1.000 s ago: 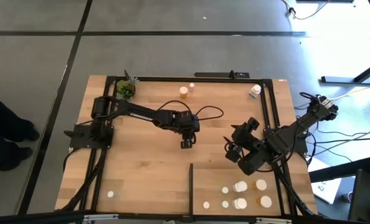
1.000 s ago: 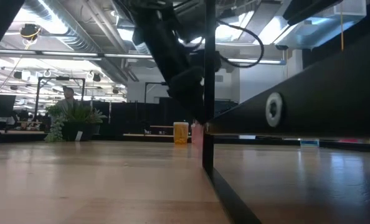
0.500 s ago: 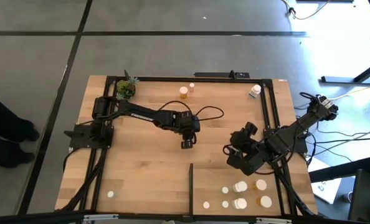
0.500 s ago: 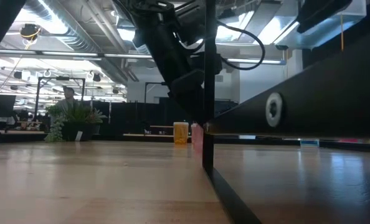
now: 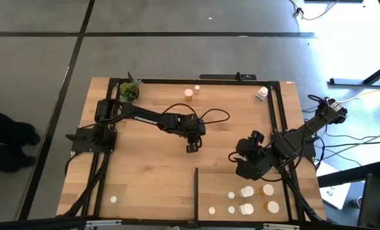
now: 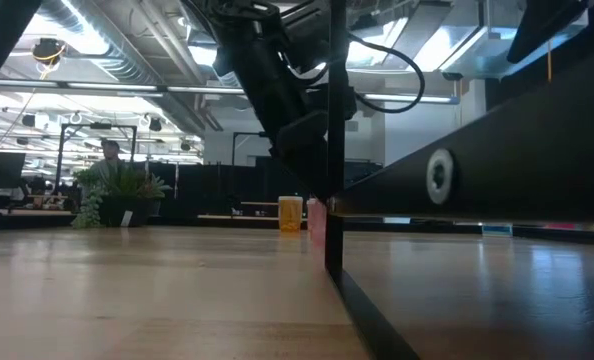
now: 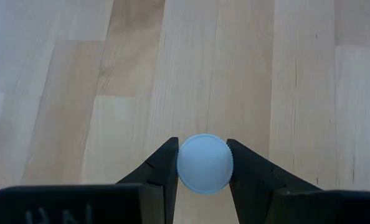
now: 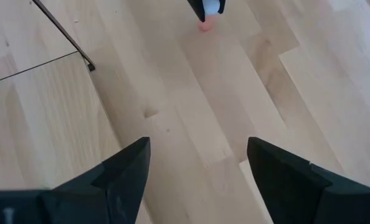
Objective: Pick and place medicine bottles onto shelf by color
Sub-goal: Put the bottom pink pill bottle on the shelf aligned with the other pink pill bottle
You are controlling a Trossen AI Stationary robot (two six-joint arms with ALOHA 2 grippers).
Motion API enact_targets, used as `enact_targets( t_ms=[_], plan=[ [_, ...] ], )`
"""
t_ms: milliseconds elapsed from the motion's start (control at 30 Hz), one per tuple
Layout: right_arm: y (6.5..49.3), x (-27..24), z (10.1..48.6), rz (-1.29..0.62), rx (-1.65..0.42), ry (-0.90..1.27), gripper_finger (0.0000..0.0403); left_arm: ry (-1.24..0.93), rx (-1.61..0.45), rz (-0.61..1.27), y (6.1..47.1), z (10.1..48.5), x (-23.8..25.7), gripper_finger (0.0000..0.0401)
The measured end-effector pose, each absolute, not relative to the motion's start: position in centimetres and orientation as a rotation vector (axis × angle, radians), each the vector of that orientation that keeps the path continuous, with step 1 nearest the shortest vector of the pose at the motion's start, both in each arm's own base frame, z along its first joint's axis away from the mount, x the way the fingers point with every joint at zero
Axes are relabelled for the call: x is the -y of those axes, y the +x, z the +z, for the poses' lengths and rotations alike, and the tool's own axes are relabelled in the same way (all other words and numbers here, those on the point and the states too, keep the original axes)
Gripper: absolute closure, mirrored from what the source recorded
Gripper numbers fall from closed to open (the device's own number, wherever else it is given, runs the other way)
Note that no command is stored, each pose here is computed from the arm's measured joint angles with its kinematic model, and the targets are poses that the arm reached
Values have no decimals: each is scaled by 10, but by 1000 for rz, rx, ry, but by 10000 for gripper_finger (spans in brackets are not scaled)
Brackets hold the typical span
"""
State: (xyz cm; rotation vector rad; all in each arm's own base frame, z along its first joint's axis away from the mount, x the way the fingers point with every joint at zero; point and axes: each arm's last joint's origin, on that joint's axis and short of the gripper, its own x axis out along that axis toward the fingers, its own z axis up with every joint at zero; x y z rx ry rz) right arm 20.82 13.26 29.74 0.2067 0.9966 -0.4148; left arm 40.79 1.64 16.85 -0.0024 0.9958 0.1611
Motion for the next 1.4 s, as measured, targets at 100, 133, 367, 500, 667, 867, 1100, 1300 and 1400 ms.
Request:
enact_targets(
  t_ms=[100, 133, 367, 500, 667, 867, 1100, 1300, 1400],
  plan=[
    [208, -133, 297, -415, -997, 207, 132, -3, -996, 161, 408, 168, -16, 298],
    [208, -133, 297, -415, -997, 207, 132, -3, -996, 161, 408, 168, -16, 298],
    [208, -133, 297, -415, -997, 207, 132, -6, -995, 159, 408, 168, -17, 272],
    [208, -133, 297, -415, -997, 207, 132, -7, -996, 160, 408, 167, -17, 249],
    [208, -133, 297, -414, -997, 207, 132, -9, -985, 162, 409, 168, -17, 218],
    [208, -133, 297, -415, -997, 207, 132, -2, -980, 177, 408, 170, -19, 189],
    [208, -133, 297, -414, -997, 207, 132, 2, -978, 184, 408, 171, -19, 182],
    [208, -133, 297, -414, -995, 208, 132, 11, -952, 201, 403, 188, -19, 182],
    [209, -133, 298, -412, -993, 210, 132, 11, -917, 206, 400, 200, -19, 182]
  ],
)
